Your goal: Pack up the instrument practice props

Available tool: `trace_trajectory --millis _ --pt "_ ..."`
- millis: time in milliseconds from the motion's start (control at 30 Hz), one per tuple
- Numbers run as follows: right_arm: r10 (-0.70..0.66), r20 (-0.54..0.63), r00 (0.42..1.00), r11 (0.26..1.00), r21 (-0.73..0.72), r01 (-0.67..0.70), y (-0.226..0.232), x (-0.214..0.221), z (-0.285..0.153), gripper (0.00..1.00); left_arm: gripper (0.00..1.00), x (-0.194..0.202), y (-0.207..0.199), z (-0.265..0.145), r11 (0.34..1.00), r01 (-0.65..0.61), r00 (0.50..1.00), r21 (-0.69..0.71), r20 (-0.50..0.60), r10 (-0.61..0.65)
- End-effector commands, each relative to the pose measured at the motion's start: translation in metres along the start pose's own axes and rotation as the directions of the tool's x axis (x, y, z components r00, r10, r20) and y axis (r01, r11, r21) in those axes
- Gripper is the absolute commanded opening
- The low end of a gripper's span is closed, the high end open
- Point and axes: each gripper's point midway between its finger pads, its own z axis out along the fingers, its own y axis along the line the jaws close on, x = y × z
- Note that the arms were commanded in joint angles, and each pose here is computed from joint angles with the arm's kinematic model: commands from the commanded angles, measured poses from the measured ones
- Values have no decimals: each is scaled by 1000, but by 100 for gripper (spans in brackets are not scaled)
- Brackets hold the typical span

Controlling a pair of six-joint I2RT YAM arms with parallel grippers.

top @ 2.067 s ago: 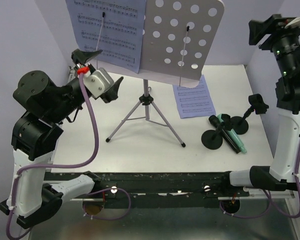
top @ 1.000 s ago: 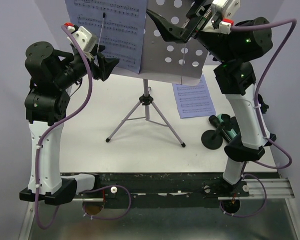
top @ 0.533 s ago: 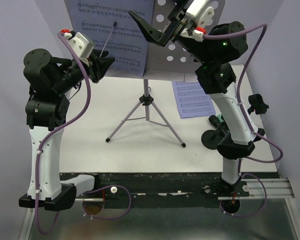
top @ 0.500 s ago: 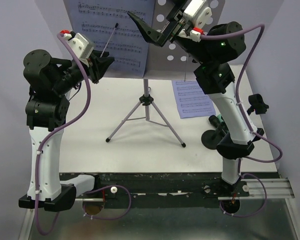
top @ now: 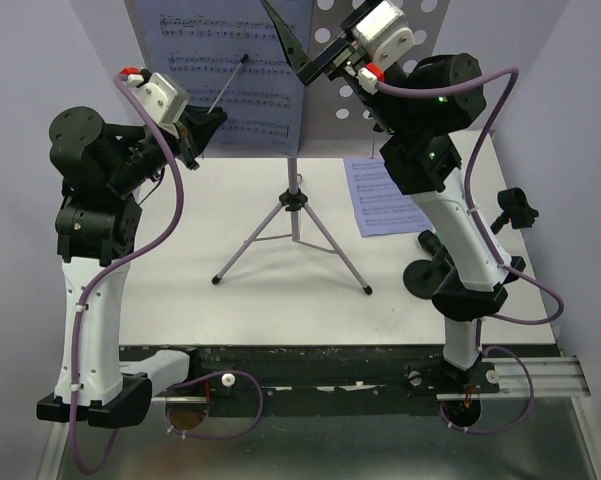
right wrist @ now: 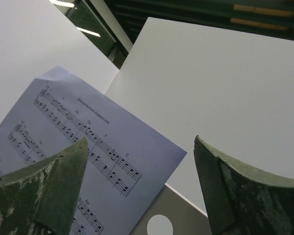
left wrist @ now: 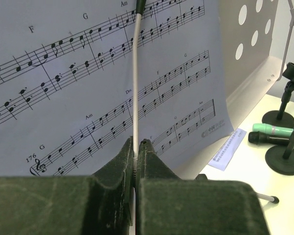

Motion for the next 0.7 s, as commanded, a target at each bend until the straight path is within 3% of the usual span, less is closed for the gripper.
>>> trace_trajectory --millis 0,133,333,667 --pt "-67 -41 997 996 60 69 -13 1 -2 96 0 9 -14 -3 998 20 1000 61 -18 -19" --pt "-117 -72 991 991 57 121 -13 7 -4 99 0 10 -15 -4 998 20 1000 63 -19 -19" --pt "-120 -90 989 987 -116 109 19 14 -9 96 0 13 -16 -3 997 19 1000 70 -21 -17" --pt "-2 17 1000 953 -304 8 57 -16 -15 90 0 14 -16 -3 998 11 1000 69 -17 -10"
